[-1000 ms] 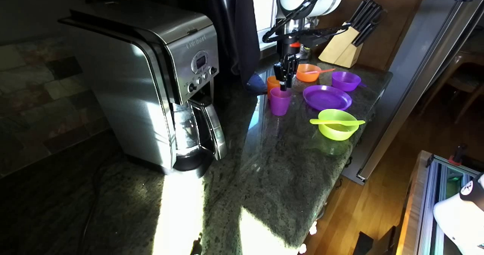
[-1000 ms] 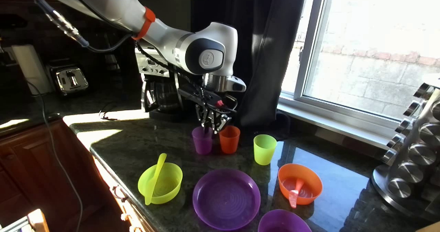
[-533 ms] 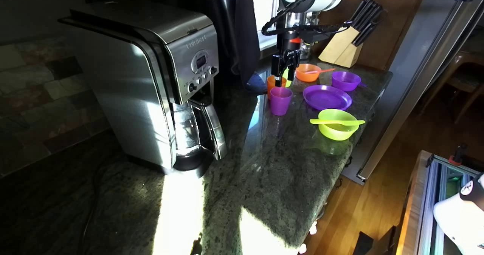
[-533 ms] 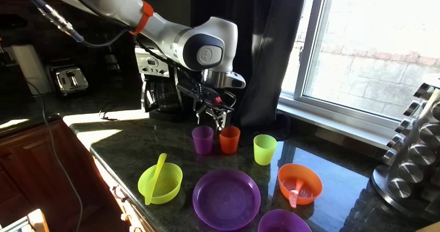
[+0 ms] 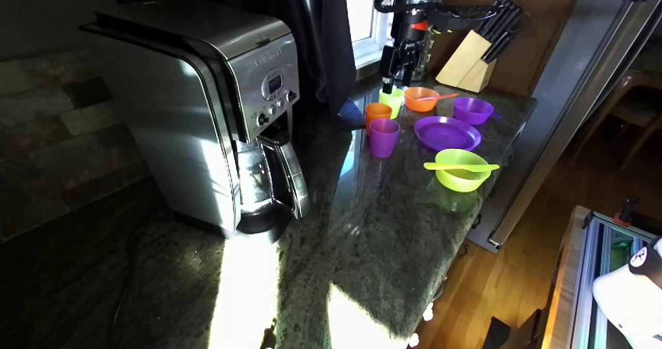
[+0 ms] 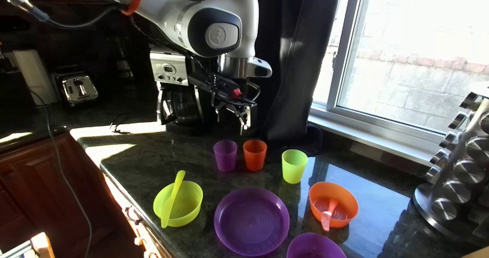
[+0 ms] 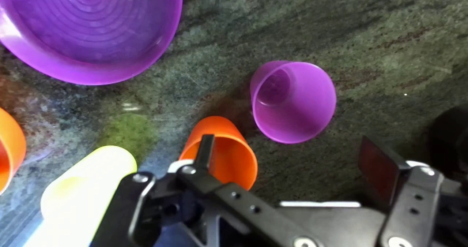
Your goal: Unstack the plastic cups and put them on the counter
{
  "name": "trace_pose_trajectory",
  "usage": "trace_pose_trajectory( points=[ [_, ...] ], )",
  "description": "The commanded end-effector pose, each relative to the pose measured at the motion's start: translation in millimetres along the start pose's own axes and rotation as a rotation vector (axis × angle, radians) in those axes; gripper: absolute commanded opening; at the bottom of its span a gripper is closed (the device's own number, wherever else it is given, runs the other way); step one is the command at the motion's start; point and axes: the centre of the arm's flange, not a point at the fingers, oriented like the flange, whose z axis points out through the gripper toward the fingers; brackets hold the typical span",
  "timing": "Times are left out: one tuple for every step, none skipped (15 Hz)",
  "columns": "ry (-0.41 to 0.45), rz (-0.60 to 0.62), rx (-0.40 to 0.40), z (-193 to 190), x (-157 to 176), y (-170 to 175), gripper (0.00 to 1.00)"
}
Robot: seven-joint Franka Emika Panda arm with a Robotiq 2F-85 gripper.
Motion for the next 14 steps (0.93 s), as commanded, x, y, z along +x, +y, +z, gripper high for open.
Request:
trace_pose_trajectory(
  points=[
    [0.074, -0.010, -0.018, -28, -30, 11, 1.00],
    [0.092, -0.018, -0.026, -35, -34, 13, 1.00],
    [0.108, -0.028, -0.032, -43, -37, 16, 1.00],
    [0.122, -0.039, -0.038, -50, -41, 19, 1.00],
    [0.134, -0.057, -0.045, -58, -45, 22, 1.00],
    [0.140, -0.079, -0.056, -64, -48, 25, 1.00],
    [0.150, -0.094, -0.060, -69, -52, 27, 1.00],
    [0.157, -0.104, -0.063, -75, -55, 30, 1.00],
    [0.169, -0.113, -0.068, -81, -58, 33, 1.00],
    [0.179, -0.118, -0.070, -85, -61, 34, 1.00],
    [0.190, -0.121, -0.073, -90, -64, 36, 1.00],
    [0.201, -0.125, -0.074, -94, -67, 38, 1.00],
    [0.211, -0.127, -0.077, -98, -70, 40, 1.00],
    [0.221, -0.128, -0.077, -101, -72, 42, 1.00]
  ],
)
